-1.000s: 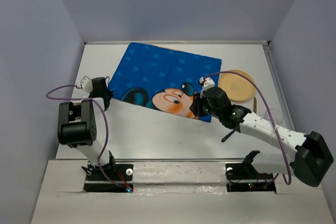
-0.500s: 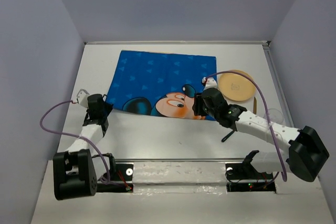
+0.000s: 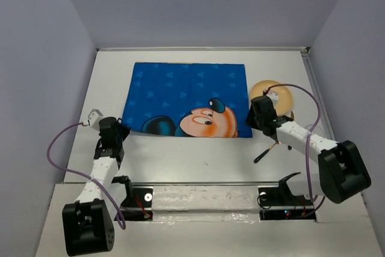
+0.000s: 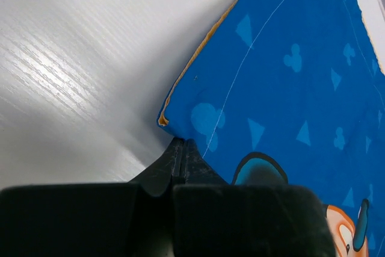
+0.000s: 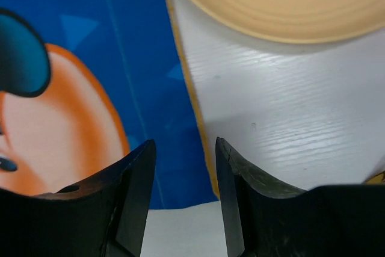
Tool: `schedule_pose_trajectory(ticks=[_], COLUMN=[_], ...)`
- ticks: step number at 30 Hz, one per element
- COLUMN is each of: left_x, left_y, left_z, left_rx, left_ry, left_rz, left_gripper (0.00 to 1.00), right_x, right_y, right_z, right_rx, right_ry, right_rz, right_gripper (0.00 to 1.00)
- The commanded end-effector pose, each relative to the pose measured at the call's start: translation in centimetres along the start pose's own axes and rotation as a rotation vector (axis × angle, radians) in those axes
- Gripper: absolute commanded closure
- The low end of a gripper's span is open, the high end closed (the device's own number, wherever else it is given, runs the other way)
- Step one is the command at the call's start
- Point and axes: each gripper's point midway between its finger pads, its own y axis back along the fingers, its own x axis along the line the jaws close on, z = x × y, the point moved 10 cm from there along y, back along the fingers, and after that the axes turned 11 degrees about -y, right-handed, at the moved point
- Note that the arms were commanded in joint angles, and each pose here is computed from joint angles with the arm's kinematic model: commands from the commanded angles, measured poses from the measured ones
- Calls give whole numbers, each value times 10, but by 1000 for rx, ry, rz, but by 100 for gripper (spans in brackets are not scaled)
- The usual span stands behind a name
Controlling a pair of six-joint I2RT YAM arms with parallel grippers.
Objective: Set the dinner table for one person
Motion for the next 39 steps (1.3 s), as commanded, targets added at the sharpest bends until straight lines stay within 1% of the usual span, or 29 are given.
schedule_pose_trajectory(ticks=[1,6,9,12,13,16,17,19,20,23,24,25,27,29,30,31,33,34,39], left_x=[2,0,-1,0,1,2,3,2,5,4,4,2,1,-5,-6,-10,-11,-17,-23], left_y=[4,6,6,7,8,10,12,17,19,24,25,28,32,38,42,48,53,60,68], left_z=[1,1,0,-4,-5,-7,-7,-6,-10,-12,-16,-15,-18,-14,-17,-11,-9,-8,-5], left_rx=[-54,-68,-76,-70,-71,-67,-69,-74,-44,-17,-3,-15,-1,-19,0,-29,-34,-34,-16], left_ry=[-18,-15,-9,-15,-15,-17,-16,-8,-7,2,12,18,26,51,49,70,85,86,92], left_rz=[-29,-76,-102,-113,-121,-124,-125,-137,-119,-140,-141,-156,-163,-188,-191,-210,-212,-247,-273], left_gripper=[100,100,100,100,100,100,100,100,100,100,100,100,100,100,100,100,100,100,100], right_x=[-6,-12,-13,-14,-14,-16,-19,-20,-22,-24,-28,-30,-34,-38,-39,-39,-38,-38,-38], right_y=[-14,-29,-35,-33,-32,-21,-17,-5,-1,11,13,19,24,29,32,33,33,32,27], right_z=[-3,-18,-26,-30,-30,-30,-30,-24,-25,-21,-25,-25,-27,-25,-22,-20,-20,-20,-15], right_rx=[38,114,162,186,188,186,183,156,160,145,161,163,167,139,114,107,114,122,88], right_ry=[-88,-107,-118,-135,-136,-154,-152,-150,-143,-147,-143,-145,-142,-133,-129,-128,-120,-119,-96], right_rz=[-25,-76,-73,-62,-62,-42,-44,-20,-29,-11,-15,-9,-13,-34,-34,-33,-37,-38,-86], right_gripper=[50,50,51,60,71,86,95,99,100,100,100,100,100,100,100,100,100,99,98])
